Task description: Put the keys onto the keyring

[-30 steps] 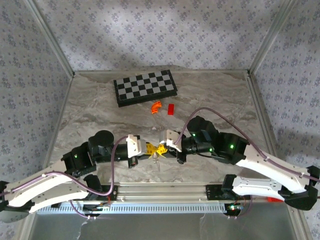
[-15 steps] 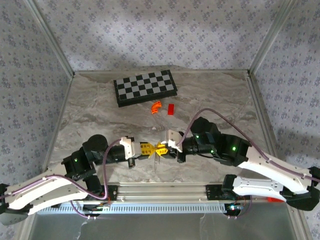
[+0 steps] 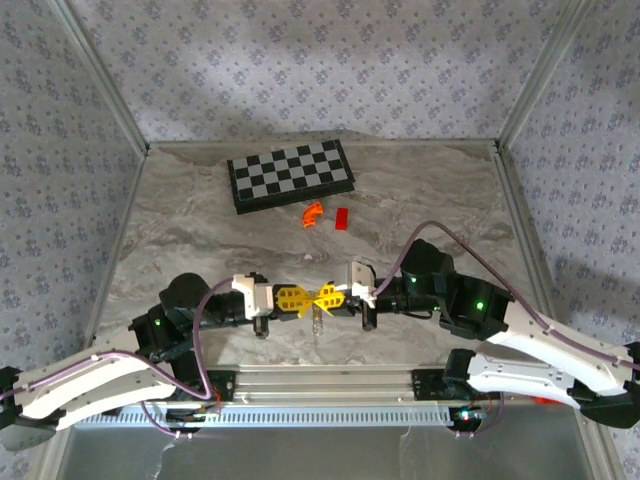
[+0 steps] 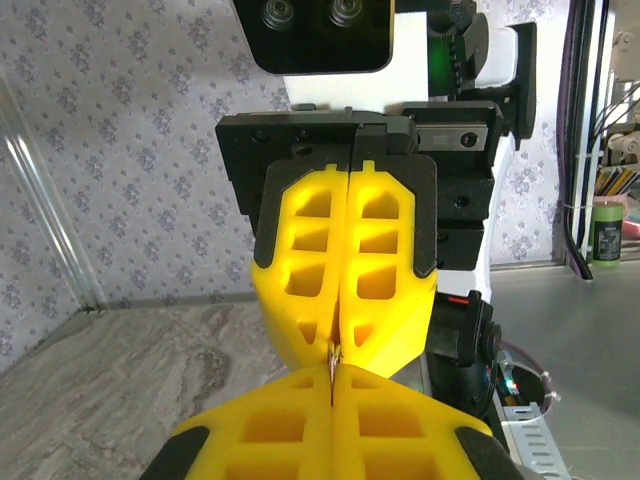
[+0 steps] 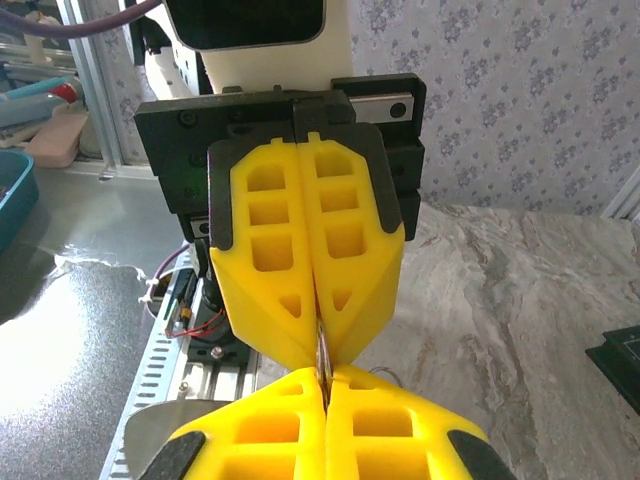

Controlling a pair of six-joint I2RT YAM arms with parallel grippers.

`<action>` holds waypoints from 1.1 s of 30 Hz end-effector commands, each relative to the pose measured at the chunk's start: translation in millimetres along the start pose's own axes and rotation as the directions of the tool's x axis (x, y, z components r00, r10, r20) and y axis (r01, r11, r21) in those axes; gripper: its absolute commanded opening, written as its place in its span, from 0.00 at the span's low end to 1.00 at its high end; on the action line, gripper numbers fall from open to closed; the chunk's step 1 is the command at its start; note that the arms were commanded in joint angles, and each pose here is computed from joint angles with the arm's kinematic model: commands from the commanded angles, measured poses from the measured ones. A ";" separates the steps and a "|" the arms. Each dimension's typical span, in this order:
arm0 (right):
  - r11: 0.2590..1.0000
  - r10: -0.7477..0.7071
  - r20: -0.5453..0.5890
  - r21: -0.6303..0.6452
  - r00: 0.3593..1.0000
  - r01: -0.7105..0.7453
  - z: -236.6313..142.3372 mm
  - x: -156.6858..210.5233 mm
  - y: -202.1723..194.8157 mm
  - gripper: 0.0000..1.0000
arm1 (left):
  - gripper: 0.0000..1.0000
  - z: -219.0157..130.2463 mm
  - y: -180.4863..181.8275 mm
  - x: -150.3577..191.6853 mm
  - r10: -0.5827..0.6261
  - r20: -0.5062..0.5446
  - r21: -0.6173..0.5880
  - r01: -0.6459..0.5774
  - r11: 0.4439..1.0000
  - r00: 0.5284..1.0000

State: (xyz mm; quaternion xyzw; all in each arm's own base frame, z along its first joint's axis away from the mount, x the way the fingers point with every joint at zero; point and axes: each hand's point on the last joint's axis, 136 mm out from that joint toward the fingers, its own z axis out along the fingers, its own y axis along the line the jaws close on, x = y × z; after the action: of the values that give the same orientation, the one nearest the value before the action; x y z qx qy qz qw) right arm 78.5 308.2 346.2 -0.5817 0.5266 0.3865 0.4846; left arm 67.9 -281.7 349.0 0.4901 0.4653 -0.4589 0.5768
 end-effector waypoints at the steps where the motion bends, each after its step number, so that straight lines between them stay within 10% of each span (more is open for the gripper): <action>1: 1.000 -0.004 0.007 0.003 1.000 0.004 2.1 0.7 -1.5 0.00 | 0.00 -4.3 -7.0 -29.9 0.031 0.089 0.037 -0.034 0.999 0.996; 17: 0.999 -0.035 -0.215 0.004 0.976 0.036 16.4 25.6 -2.8 0.00 | 0.15 -18.2 28.9 28.2 0.044 -0.310 -0.151 -0.095 0.984 0.950; 33: 1.000 -0.016 -0.253 0.008 0.967 0.018 20.6 28.7 -4.8 0.08 | 0.00 -6.6 23.2 11.3 0.032 -0.196 -0.120 -0.056 0.991 0.980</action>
State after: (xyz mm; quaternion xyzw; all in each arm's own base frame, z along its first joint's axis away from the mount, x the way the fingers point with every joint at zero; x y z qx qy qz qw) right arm 96.4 318.3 299.1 -0.6266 0.5968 0.2862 0.4115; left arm 93.8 -273.4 300.2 0.5397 0.5761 -0.3318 0.5165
